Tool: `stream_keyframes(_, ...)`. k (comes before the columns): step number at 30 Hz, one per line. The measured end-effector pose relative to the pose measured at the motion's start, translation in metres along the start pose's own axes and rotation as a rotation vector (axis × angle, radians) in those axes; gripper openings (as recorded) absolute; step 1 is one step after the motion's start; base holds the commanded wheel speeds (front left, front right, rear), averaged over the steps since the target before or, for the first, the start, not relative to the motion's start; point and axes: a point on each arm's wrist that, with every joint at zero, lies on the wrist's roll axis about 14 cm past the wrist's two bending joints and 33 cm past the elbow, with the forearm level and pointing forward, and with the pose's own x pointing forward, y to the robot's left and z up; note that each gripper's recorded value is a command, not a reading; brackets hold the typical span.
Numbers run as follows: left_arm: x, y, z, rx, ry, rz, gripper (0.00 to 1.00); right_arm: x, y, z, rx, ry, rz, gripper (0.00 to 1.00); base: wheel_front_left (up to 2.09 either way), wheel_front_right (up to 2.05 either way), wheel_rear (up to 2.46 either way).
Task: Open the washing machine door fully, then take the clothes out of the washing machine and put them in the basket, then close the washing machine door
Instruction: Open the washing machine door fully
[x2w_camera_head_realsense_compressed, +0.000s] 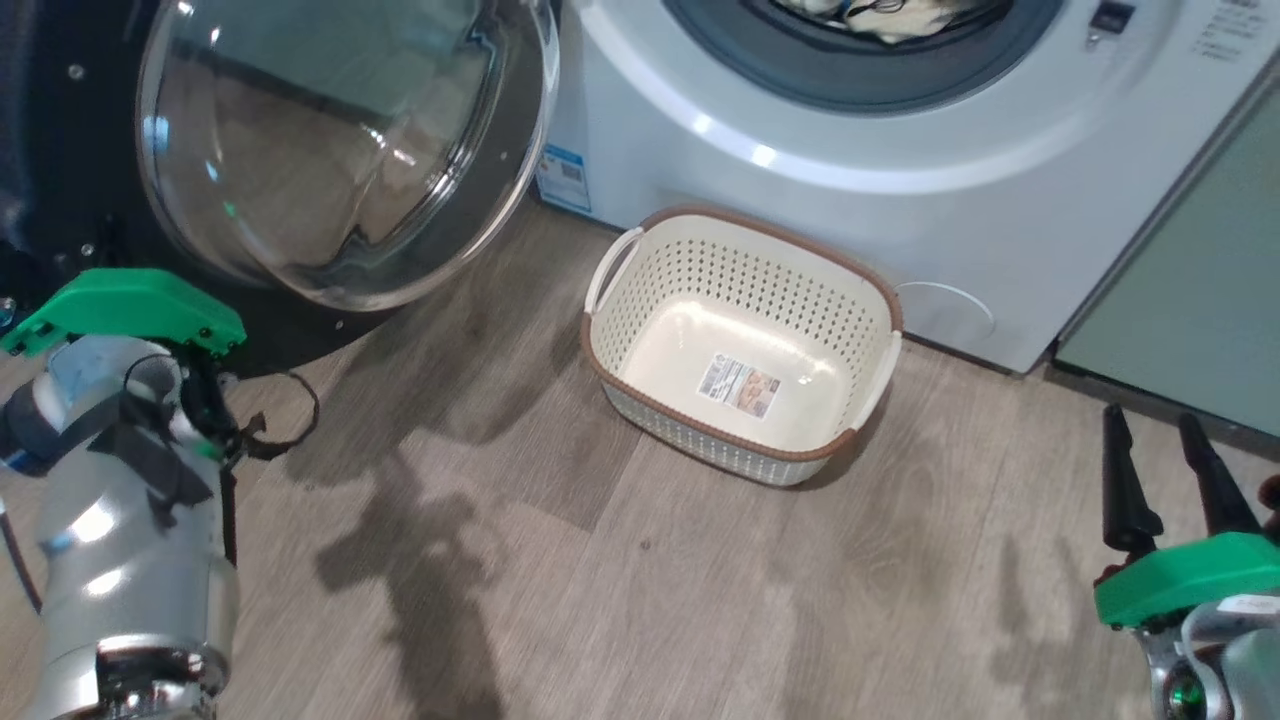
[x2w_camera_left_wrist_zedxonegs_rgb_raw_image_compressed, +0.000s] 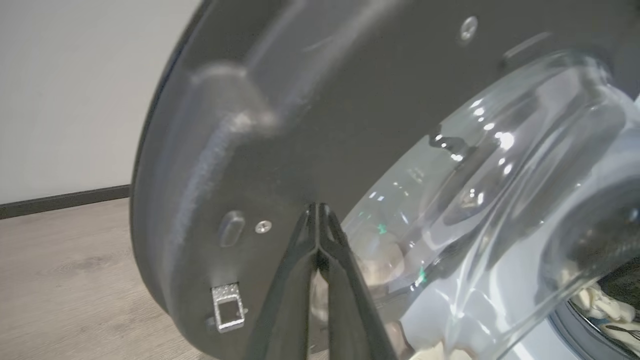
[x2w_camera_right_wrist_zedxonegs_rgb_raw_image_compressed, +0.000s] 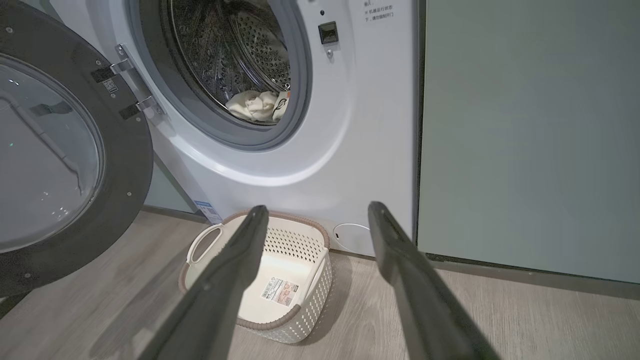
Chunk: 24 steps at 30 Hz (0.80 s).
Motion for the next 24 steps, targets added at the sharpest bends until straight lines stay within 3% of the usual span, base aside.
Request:
stream_keyframes(5,-0.009,-0.016,0.003,0.011,-0.014,-0.097,0.0,-0.008,0.004,0.011,0.01,-0.032,-0.009,1.0,0.0,0.0,0.0)
stream_keyframes(21,-0.091,-0.08,-0.055,0.125,0.093,-0.483,0.0,-0.066,-0.007,0.037,0.022,-0.121,-0.11,1.0,0.0,0.0,0.0)
stream_keyframes(22,-0.095,-0.085,-0.056,0.127,0.092,-0.503,0.02,-0.069,-0.009,0.039,0.022,-0.13,-0.118,1.0,0.0,0.0,0.0)
stream_keyframes(24,-0.1,-0.094,-0.06,0.132,0.1,-0.541,0.15,-0.077,-0.014,0.042,0.022,-0.142,-0.138,1.0,0.0,0.0,0.0)
